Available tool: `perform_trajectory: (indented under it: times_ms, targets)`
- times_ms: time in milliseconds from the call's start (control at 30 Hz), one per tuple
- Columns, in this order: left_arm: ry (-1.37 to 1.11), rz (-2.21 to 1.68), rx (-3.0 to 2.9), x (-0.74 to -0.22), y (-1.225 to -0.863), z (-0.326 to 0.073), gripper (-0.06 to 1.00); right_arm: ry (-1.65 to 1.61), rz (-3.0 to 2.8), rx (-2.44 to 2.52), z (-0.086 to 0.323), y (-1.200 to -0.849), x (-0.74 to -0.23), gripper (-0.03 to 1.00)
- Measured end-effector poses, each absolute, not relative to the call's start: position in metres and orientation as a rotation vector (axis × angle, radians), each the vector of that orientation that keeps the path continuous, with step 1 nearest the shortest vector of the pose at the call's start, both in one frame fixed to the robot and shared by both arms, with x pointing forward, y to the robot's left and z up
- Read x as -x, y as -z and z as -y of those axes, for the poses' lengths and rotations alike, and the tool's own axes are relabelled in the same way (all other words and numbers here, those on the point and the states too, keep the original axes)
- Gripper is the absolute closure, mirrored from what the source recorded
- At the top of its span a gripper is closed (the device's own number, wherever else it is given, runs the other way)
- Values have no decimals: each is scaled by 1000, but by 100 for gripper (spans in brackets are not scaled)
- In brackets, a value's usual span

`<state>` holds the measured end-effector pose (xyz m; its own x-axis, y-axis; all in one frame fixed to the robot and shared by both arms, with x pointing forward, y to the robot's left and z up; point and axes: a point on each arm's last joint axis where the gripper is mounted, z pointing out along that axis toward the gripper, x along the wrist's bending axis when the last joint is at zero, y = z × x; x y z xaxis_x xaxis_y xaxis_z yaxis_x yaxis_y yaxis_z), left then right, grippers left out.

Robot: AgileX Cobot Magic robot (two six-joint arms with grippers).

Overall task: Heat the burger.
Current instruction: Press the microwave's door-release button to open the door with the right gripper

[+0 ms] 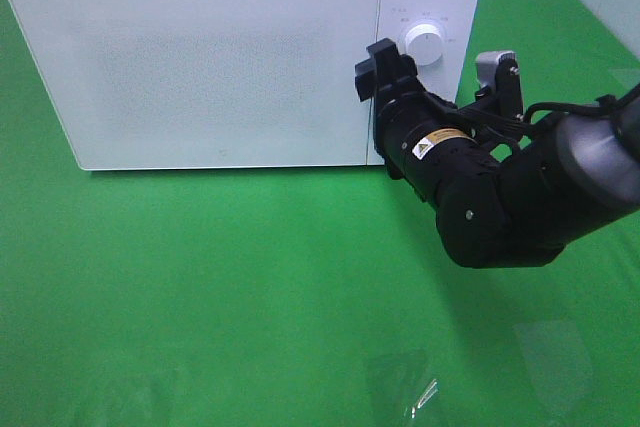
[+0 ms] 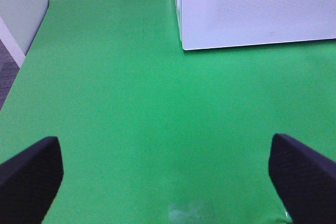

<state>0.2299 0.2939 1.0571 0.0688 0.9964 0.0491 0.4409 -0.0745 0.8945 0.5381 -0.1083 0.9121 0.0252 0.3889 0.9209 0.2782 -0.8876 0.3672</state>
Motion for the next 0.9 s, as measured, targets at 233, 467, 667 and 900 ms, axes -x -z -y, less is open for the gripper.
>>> perform_trajectory:
  times_ms: [233, 467, 667, 900]
  targets:
    - [-961, -1463, -1616, -230, -1057, -294, -4, -1674, -1310, -2117, 102, -921, -520, 25]
    - [-961, -1463, -1616, -230, -1057, -294, -4, -1488, -1610, -1961, 104, -933, -509, 25]
    - [-961, -1463, -1616, -230, -1057, -294, -4, -1416, -1820, -1723, 109, -967, -495, 25]
    - [-961, -1463, -1616, -230, -1057, -294, -4, -1328, -1984, -1482, 129, -1005, -480, 25]
